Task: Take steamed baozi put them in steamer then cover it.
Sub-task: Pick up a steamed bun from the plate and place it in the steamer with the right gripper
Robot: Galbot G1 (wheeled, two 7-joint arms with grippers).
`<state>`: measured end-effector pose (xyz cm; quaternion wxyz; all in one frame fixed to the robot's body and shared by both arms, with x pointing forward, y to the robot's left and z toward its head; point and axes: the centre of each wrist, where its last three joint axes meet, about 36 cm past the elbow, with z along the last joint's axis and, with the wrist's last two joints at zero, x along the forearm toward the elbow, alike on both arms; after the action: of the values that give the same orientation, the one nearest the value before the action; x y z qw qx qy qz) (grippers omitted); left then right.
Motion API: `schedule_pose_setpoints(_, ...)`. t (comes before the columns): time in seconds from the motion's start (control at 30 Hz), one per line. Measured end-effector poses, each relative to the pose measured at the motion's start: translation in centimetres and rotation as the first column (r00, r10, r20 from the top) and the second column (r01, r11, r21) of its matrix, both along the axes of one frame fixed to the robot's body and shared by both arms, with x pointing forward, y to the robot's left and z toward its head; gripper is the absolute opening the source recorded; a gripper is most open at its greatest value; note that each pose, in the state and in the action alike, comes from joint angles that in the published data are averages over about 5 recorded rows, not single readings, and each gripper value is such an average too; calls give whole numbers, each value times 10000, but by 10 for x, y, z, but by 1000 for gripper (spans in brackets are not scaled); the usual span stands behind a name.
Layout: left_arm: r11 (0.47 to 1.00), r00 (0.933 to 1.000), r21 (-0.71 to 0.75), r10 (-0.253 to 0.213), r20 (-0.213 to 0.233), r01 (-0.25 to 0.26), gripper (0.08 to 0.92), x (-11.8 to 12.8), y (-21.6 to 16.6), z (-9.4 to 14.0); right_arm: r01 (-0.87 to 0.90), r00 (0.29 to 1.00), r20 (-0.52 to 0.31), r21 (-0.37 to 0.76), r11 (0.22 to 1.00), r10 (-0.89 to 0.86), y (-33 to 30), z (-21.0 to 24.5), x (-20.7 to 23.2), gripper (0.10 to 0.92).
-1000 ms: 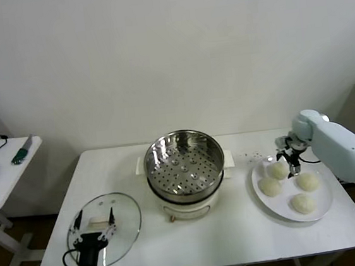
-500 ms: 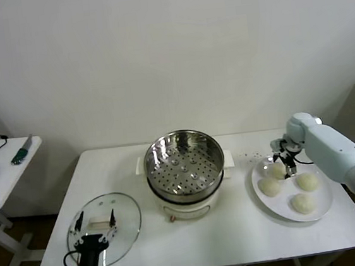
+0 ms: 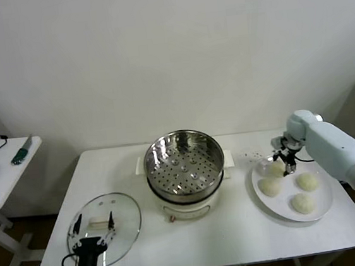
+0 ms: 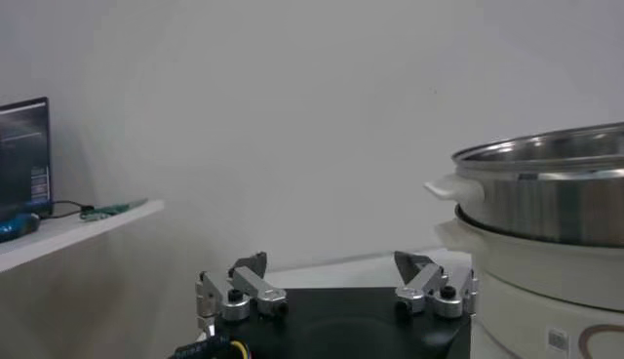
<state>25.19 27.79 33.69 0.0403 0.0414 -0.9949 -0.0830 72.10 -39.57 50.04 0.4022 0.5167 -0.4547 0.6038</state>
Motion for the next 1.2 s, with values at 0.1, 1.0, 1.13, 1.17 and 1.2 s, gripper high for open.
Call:
schedule_pose_setpoints(0.1, 10000, 10000, -10, -15, -6, 15, 823, -1, 0, 1, -763, 9968, 230, -69, 9971, 765, 16, 32, 11, 720)
schedule_pose_setpoints(1.0, 9999, 9997, -129, -20, -243, 17, 823, -19, 4, -2, -8328, 5193, 234, -2105, 5121, 8542, 323, 196, 18, 729)
schedule_pose_setpoints(1.13, 9999, 9997, -124, -22, -248, 19, 823, -21, 5, -1, -8796, 4279, -93, -2342, 4140, 9038, 357, 178, 8, 729)
schedule_pose_setpoints(1.17, 9999, 9997, -122, -17, -253, 14, 823, -21, 6, 0, -8884, 4071, -164, -2392, 3918, 9132, 364, 173, 6, 729)
schedule_pose_setpoints(1.2, 9999, 9997, -119, -12, -259, 9, 823, -22, 6, 0, -8961, 3875, -234, -2445, 3706, 9216, 370, 168, 4, 730)
